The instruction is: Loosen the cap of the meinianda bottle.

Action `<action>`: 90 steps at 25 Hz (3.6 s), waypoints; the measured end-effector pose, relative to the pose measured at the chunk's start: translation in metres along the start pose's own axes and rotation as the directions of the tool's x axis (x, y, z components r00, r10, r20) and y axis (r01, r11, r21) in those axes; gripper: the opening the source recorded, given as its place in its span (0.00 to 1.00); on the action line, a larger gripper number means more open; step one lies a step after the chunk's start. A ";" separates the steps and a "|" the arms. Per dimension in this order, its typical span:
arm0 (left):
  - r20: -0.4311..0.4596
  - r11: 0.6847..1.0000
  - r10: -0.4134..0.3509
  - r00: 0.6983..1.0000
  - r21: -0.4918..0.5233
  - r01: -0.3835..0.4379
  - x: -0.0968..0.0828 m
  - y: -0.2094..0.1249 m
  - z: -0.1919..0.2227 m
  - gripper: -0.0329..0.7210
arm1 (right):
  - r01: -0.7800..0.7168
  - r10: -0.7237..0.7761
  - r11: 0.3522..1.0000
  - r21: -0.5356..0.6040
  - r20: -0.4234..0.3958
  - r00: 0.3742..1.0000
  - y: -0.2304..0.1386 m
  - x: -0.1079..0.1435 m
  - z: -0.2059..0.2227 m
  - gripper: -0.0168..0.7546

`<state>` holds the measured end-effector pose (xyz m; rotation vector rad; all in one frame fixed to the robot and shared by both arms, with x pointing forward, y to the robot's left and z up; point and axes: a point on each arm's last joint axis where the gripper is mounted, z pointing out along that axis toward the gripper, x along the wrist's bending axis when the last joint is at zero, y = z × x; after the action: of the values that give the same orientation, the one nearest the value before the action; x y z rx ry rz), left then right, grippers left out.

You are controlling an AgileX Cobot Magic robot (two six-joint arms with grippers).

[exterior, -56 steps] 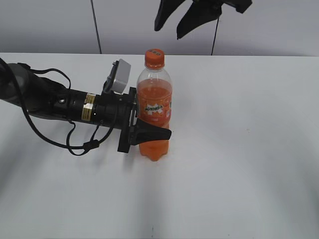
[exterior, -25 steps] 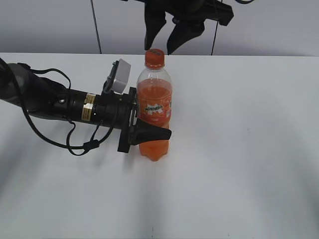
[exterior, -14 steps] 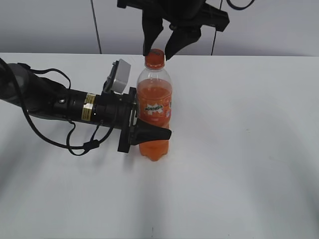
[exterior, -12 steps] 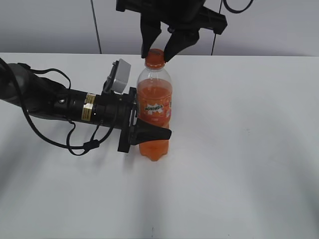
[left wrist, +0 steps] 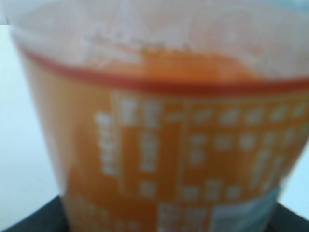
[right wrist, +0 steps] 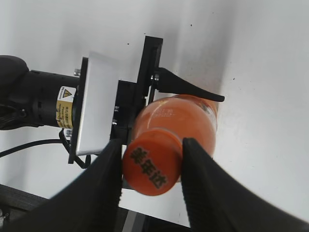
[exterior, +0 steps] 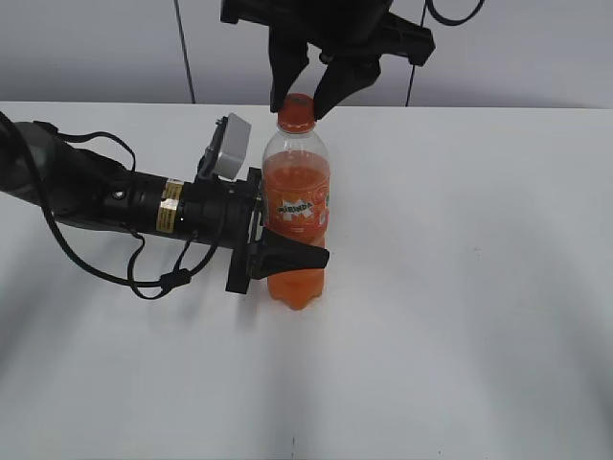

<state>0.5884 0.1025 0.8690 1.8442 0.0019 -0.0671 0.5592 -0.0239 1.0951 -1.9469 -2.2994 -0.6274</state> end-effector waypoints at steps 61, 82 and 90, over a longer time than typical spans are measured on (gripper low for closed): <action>0.002 1.000 0.011 1.000 0.002 -0.011 0.000 0.000 0.000 0.60 | 0.880 -0.880 0.475 0.002 -0.027 0.475 -0.001 0.002 0.005 0.38; 0.010 1.000 0.018 1.000 0.003 -0.018 -0.001 0.000 0.000 0.60 | 0.998 -0.998 0.056 -0.021 -0.037 0.055 -0.002 0.003 0.005 0.38; 0.012 1.000 0.019 1.000 0.003 -0.019 -0.001 0.000 0.000 0.60 | 0.998 -0.997 0.061 -0.025 -0.039 0.060 -0.002 0.004 0.005 0.38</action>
<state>0.5874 0.1030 0.8687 1.8472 -0.0248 -0.0650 0.5575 -0.0189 1.0907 0.1877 -3.2735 -0.6081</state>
